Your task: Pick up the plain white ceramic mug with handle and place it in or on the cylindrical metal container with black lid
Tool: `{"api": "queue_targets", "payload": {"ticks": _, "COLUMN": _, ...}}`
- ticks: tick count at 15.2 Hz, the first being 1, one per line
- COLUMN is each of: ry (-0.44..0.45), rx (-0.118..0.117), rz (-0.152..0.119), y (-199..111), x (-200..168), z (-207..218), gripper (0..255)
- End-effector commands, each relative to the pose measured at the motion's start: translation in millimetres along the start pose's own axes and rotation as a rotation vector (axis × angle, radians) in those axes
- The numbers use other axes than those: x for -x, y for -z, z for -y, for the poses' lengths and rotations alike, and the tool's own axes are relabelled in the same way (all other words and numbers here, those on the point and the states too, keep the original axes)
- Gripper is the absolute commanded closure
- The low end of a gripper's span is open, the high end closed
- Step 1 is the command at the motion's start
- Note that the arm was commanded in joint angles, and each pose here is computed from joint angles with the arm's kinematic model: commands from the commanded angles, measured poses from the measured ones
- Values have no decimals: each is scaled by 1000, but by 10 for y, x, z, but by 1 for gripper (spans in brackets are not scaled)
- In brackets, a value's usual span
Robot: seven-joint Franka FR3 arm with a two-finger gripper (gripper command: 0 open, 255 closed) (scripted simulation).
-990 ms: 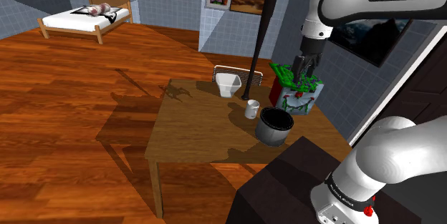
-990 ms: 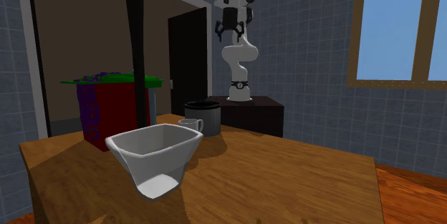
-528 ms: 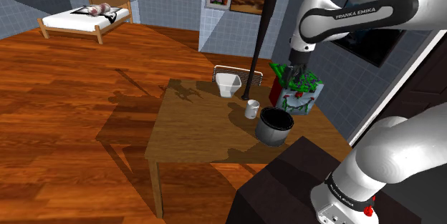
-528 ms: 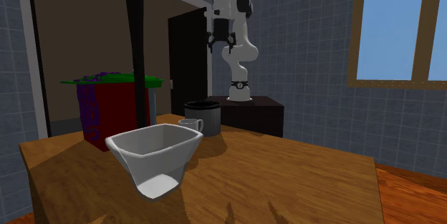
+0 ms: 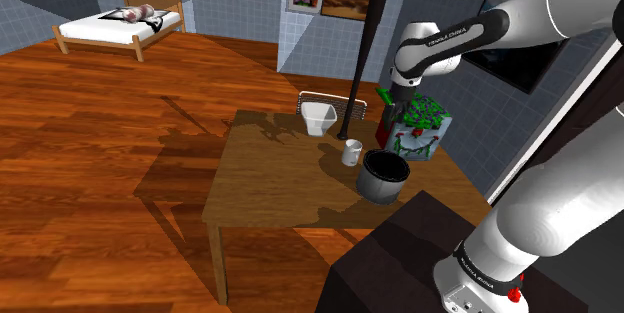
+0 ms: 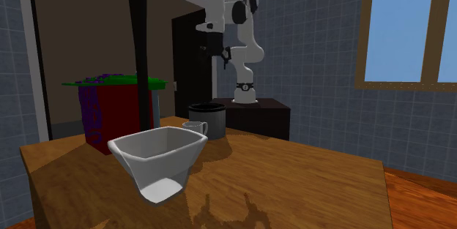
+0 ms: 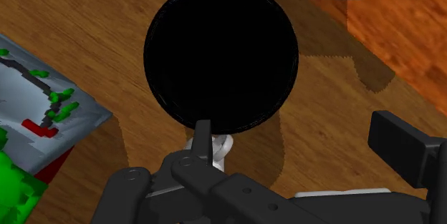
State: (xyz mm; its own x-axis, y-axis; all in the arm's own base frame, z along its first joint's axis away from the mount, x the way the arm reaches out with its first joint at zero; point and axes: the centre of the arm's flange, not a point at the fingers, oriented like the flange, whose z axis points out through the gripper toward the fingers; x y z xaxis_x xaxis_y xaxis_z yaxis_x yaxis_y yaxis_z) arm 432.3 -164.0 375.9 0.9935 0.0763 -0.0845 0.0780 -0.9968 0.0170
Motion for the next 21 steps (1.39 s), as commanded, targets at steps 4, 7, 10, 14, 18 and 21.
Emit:
{"api": "queue_targets", "payload": {"ticks": 4, "ry": 43, "rx": -5, "rz": -8, "y": -439, "x": -399, "z": -309, "gripper": 0}}
{"api": "queue_targets", "payload": {"ticks": 7, "ry": 68, "rx": -9, "rz": -13, "y": -702, "x": -639, "z": -480, "gripper": 0}}
{"api": "queue_targets", "payload": {"ticks": 10, "ry": 92, "rx": -13, "rz": -17, "y": -965, "x": -884, "z": -644, "gripper": 0}}
{"api": "queue_targets", "payload": {"ticks": 14, "ry": 125, "rx": -19, "rz": -23, "y": -1314, "x": -1219, "z": -852, "gripper": 0}}
{"api": "queue_targets", "payload": {"ticks": 18, "ry": 159, "rx": -24, "rz": -29, "y": -1662, "x": -1563, "z": -1046, "gripper": 0}}
{"api": "queue_targets", "payload": {"ticks": 21, "ry": 183, "rx": -28, "rz": -34, "y": -1922, "x": -1826, "z": -1183, "gripper": 0}}
